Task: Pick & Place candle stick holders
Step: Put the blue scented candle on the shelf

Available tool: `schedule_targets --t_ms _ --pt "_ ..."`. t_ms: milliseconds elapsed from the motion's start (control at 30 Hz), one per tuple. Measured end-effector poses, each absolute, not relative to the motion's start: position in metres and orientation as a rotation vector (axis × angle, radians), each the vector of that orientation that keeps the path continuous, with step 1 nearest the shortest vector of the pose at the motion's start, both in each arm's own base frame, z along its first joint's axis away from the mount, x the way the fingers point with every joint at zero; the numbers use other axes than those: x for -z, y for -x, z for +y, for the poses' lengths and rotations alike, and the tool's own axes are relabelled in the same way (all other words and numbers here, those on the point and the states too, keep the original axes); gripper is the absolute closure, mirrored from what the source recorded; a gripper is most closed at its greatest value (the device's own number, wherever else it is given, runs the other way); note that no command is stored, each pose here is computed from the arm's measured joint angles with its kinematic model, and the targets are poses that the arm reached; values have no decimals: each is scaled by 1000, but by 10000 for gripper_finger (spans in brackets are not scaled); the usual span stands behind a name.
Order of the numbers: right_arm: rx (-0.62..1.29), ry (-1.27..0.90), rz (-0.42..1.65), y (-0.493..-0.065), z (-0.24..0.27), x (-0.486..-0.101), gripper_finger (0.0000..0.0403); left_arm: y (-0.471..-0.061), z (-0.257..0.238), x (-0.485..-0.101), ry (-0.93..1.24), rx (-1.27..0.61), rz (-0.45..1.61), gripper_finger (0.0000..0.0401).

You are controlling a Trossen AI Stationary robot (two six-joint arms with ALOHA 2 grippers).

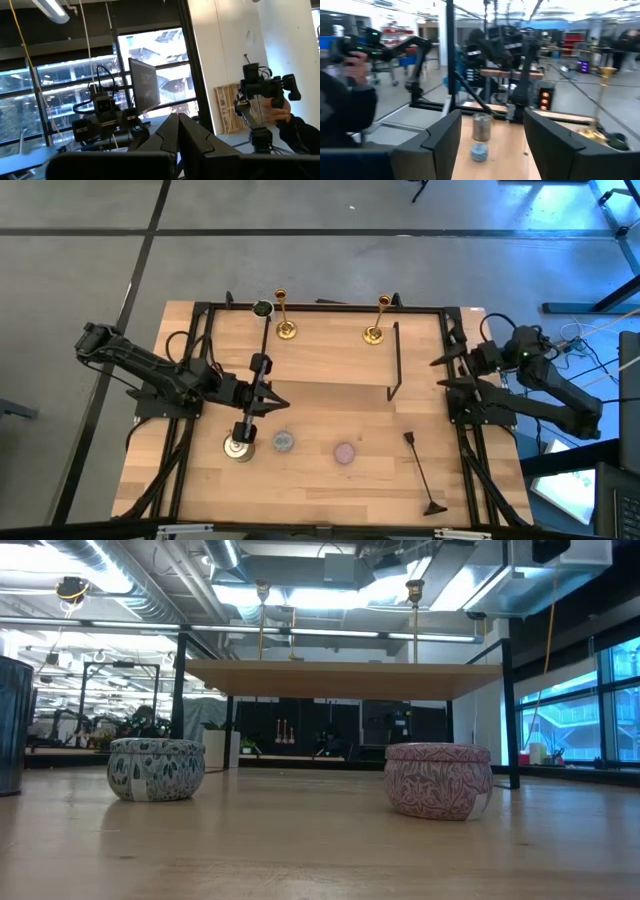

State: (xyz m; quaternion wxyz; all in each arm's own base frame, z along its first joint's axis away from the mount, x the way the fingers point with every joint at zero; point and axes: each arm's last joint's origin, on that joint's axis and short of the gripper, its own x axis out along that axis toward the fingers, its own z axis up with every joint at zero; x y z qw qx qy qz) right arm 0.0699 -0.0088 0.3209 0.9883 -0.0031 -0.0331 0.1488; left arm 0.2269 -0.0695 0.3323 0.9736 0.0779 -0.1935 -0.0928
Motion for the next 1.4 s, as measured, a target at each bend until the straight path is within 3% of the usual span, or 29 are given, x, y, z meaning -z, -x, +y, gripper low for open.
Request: schedule_targets --t_ms 233,433,667,900,1000,1400 --pt "-306 -42 -9 -84 -14 -318 185 -227 -69 -332 -156 187 -390 399" --pt "-537 -36 39 -106 -19 -313 185 -227 -70 -332 -155 192 -391 398" --pt "-562 -5 14 -122 -25 -315 185 -227 -71 -332 -161 255 -394 399" --pt "-565 -11 3 -125 -26 -316 185 -229 -80 -339 -174 640 -318 400" --pt "-565 -9 -2 -125 -26 -317 185 -235 -87 -335 -190 686 -264 399" --pt "-615 -36 33 -139 -24 -314 185 -274 -95 -333 -157 360 19 399"
